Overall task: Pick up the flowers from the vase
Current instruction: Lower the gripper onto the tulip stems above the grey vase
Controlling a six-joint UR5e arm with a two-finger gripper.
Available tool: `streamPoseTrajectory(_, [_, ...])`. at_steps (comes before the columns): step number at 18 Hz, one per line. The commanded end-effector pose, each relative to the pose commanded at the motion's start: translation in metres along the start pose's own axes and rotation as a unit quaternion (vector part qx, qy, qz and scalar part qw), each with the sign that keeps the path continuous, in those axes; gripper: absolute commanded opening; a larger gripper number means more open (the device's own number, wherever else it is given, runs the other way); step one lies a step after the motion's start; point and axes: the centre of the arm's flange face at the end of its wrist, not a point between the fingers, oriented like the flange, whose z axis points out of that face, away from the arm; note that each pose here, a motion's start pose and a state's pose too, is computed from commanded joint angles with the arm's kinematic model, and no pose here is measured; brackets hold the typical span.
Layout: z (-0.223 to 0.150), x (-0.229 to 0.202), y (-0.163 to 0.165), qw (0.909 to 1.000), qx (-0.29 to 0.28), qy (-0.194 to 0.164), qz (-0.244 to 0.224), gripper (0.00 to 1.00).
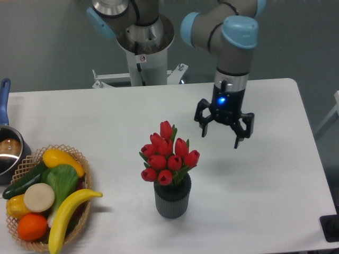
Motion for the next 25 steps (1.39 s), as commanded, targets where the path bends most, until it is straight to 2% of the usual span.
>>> streamPoseTrajectory(3, [0.005,-0.001,-0.017,0.9982,0.055,0.023,0.007,1.00])
streamPoseTrajectory(7, [0.029,0.000,-0.020,0.9921,0.106,0.062,0.027,1.00])
streamPoseTrajectory(12, [0.052,0.004,-0.025,0.9722,0.201,0.120,0.007,1.00])
streamPoseTrajectory(16, [0.064,0.003,-0.022,0.9658,0.222,0.132,0.020,1.00])
streamPoseTrajectory(20, [0.067,0.001,-0.022,0.9522,0.267,0.148,0.010,1.00])
streamPoseTrajectory(23, [0.065,-0.001,-0.020,0.9494,0.277,0.149,0.007,1.00])
streamPoseTrajectory(25, [0.066,-0.001,-0.018,0.9494,0.276,0.150,0.004,0.90])
